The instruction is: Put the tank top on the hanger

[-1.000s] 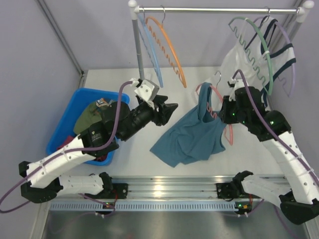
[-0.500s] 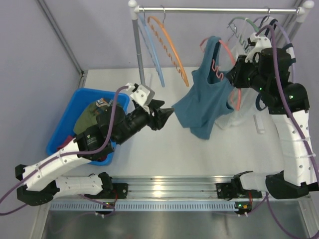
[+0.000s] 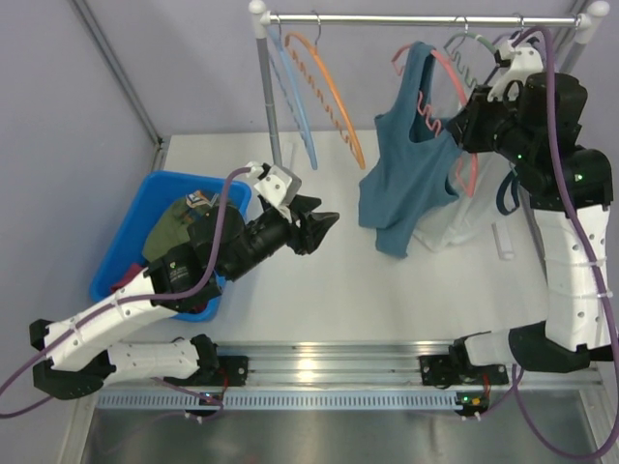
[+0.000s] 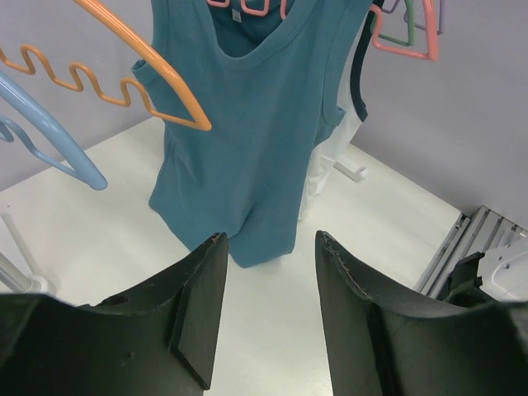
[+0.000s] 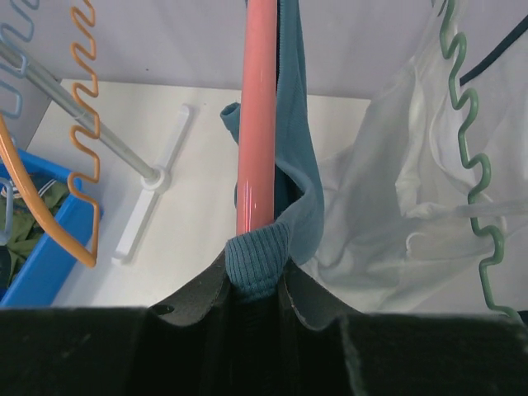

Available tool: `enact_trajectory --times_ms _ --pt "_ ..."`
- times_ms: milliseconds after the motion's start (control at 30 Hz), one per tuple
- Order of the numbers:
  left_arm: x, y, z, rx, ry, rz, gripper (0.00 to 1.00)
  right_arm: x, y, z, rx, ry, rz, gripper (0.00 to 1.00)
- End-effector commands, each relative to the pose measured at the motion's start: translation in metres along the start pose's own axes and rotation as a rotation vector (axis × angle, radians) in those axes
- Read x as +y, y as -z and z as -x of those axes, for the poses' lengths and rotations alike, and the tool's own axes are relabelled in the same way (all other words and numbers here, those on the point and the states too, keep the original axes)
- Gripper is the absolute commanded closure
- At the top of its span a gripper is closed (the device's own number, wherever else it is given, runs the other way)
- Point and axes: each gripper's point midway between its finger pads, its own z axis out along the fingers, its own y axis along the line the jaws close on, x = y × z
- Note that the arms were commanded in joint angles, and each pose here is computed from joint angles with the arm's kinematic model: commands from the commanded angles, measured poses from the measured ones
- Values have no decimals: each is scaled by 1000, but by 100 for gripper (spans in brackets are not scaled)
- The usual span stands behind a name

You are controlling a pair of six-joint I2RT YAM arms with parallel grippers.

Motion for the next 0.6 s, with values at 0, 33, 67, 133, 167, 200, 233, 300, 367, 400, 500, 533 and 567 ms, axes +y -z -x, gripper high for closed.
enact_trajectory --times_ms 0,33,67,133,167,200,233,300,367,400,500,533,567 --pt "-3 1 3 -8 11 -18 48 6 19 55 -201 21 31 100" --pt "-4 2 2 -6 14 -20 48 4 19 58 -210 20 26 100" --pt "-4 1 1 -2 14 -18 48 3 18 59 -214 16 23 100" --pt "-4 1 1 -1 14 -20 48 -3 16 63 -224 5 4 100" --pt "-5 1 0 3 14 -22 48 -4 15 65 -228 2 9 100" --pt "-5 1 0 3 16 -22 48 -5 14 66 -232 -2 15 100" --pt "-6 1 1 2 16 -25 49 -6 13 68 -238 -5 18 100" --pt "-6 0 -1 10 14 -28 49 -7 12 73 -254 -9 26 100" --pt "-7 -1 -2 13 13 -29 49 -8 8 78 -264 -8 32 100" --pt "-6 -1 -2 13 13 -27 49 -8 7 80 -268 -7 34 100" --pt "-6 -1 -3 17 14 -25 49 -10 0 79 -260 -8 37 100" --pt "-6 -1 -4 19 13 -25 49 -11 -1 80 -262 -8 36 100" --pt "-6 -2 -5 20 13 -25 49 -11 -2 80 -262 -5 37 100"
